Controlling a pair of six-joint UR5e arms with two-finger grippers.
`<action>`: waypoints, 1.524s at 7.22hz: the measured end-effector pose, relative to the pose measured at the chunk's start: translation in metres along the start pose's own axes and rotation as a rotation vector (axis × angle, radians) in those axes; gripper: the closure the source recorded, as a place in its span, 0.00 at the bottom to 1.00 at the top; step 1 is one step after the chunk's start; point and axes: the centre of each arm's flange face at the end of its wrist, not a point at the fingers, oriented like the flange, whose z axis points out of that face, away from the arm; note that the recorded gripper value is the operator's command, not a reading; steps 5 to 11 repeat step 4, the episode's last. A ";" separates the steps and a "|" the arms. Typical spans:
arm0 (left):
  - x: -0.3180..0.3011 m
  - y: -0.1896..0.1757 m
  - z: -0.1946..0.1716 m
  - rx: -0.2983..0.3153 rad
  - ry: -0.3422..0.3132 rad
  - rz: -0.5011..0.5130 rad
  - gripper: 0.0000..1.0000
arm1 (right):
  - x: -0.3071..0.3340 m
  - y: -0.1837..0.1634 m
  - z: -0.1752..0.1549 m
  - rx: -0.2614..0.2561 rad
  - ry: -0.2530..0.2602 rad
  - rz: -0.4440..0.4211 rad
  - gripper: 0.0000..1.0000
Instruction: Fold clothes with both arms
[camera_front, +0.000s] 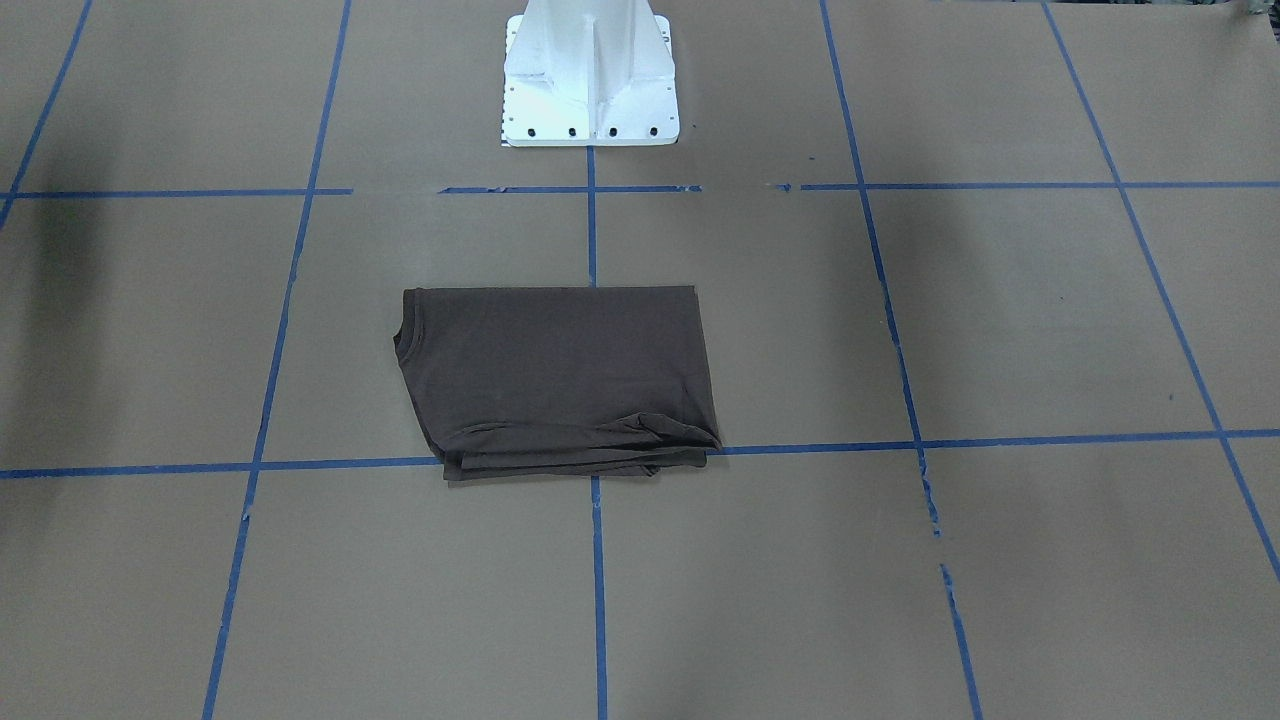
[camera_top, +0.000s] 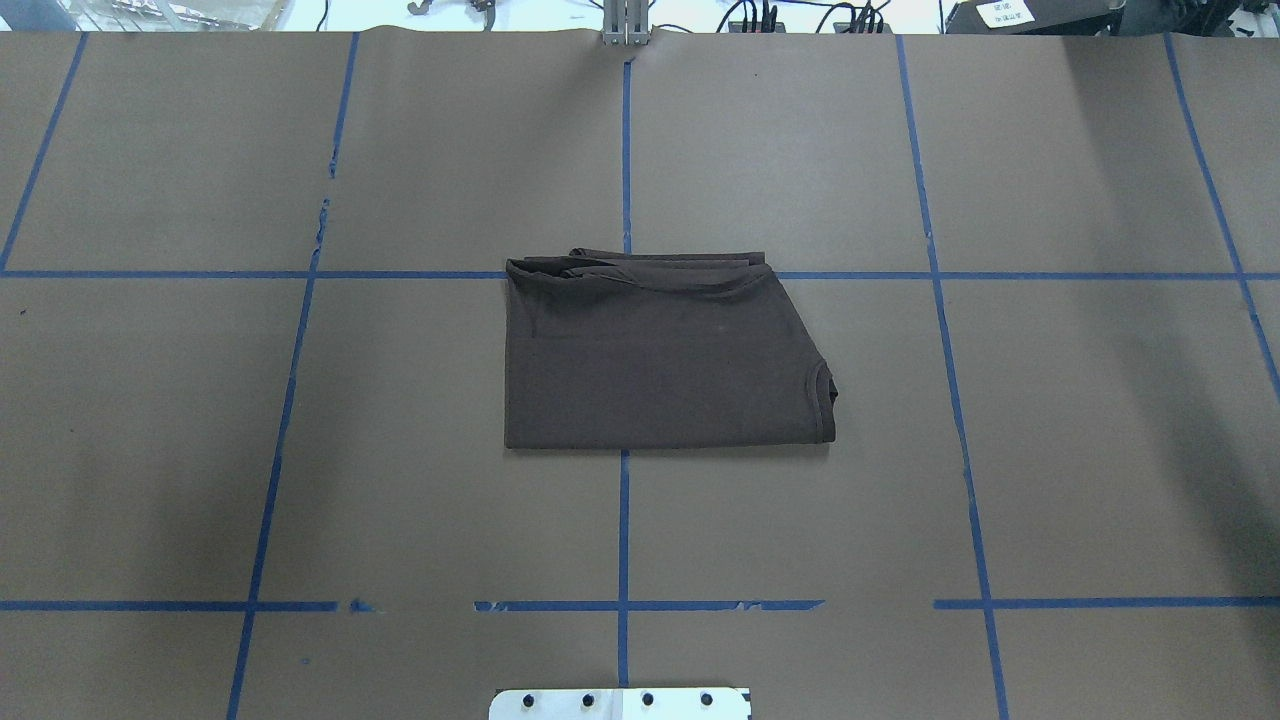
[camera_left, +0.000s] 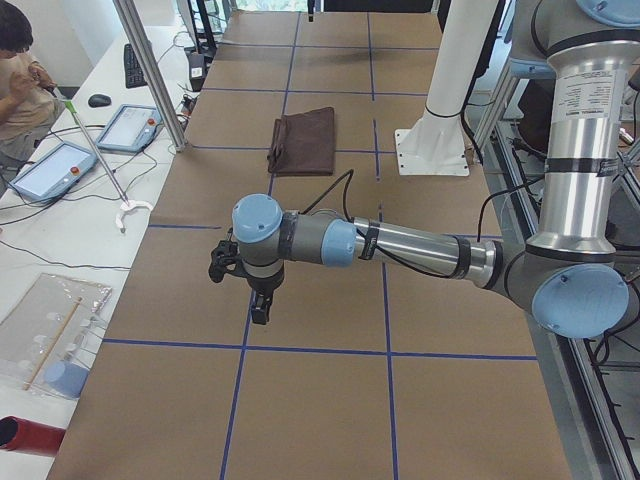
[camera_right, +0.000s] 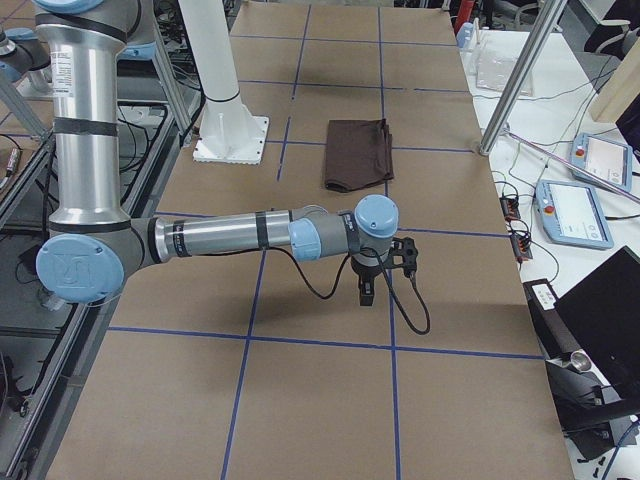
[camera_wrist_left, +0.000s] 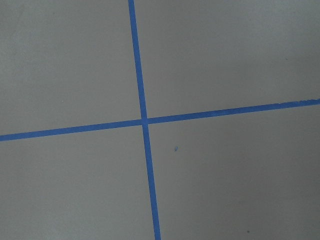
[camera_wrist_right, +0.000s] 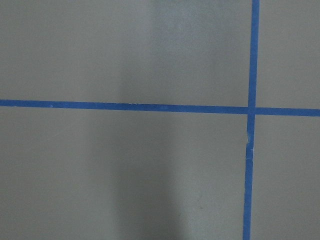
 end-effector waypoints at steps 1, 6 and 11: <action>-0.006 0.004 0.006 -0.011 0.019 -0.015 0.00 | 0.002 0.001 -0.006 0.008 0.000 0.000 0.00; -0.022 0.010 0.000 -0.001 0.032 -0.055 0.00 | 0.012 0.003 -0.014 0.020 0.009 0.009 0.00; -0.022 0.010 0.000 -0.001 0.032 -0.055 0.00 | 0.012 0.003 -0.014 0.020 0.009 0.009 0.00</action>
